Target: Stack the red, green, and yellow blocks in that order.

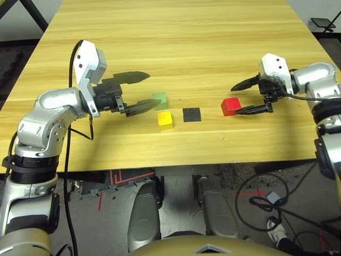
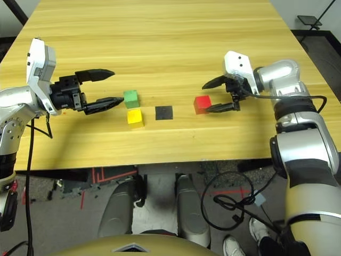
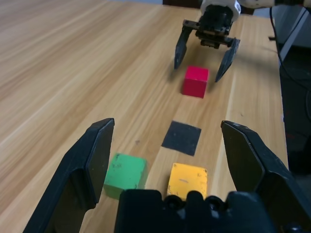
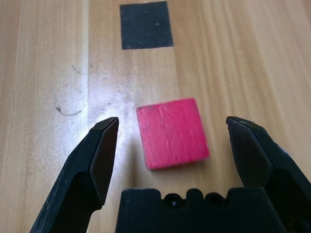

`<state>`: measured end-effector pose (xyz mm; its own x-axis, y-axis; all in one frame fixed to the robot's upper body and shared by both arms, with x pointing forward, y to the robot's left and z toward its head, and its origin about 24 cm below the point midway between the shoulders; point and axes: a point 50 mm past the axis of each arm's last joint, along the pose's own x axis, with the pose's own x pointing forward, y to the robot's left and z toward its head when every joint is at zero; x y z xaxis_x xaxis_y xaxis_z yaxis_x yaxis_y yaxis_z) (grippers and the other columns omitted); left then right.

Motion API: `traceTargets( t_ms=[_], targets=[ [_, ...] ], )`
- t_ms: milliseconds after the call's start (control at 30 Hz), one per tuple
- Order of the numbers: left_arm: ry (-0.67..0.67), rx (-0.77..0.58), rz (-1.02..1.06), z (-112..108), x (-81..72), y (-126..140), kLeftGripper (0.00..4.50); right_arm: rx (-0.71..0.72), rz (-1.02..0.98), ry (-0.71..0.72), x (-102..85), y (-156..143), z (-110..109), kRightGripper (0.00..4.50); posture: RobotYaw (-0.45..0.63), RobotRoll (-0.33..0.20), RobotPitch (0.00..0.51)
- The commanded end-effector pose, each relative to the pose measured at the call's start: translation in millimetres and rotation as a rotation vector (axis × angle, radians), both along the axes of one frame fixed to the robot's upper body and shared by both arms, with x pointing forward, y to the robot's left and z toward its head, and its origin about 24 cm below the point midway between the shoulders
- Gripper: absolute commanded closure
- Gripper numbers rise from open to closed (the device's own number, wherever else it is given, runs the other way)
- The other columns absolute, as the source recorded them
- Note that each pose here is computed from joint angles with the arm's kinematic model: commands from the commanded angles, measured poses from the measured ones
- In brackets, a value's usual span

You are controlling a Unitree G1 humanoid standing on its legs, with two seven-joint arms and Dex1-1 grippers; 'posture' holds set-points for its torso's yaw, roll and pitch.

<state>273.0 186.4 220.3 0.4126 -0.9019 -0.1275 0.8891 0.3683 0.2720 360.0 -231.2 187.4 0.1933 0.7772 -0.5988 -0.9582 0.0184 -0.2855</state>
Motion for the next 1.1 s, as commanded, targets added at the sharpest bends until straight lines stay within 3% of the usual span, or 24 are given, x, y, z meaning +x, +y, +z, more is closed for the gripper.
traceTargets(
  t_ms=[33,100,200,400,667,1100],
  targets=[
    [0.04,0.045,-0.038,-6,-7.5,-5,0.03,-0.039,0.012,0.015,-0.1,0,-4,0.0,0.28,-0.044,0.201],
    [0.042,0.053,-0.053,-7,-9.8,-7,0.03,-0.048,0.018,0.019,0.3,2,-6,0.0,0.29,-0.042,0.202],
    [0.05,0.058,-0.053,-8,-11.5,-8,0.0,-0.052,0.029,0.018,1.1,5,-8,0.57,0.3,-0.039,0.205],
    [0.055,0.071,-0.049,-10,-12.2,-7,0.0,-0.014,0.062,-0.003,5.2,20,-2,2.47,0.31,-0.041,0.211],
    [0.065,0.086,-0.06,-15,-9.6,-9,0.0,0.088,0.149,0.027,9.5,72,6,2.45,0.33,-0.054,0.217],
    [0.067,0.077,-0.006,-23,-12.7,-7,0.0,0.067,0.204,0.023,9.3,106,0,2.45,0.41,-0.071,0.224]
  ],
)
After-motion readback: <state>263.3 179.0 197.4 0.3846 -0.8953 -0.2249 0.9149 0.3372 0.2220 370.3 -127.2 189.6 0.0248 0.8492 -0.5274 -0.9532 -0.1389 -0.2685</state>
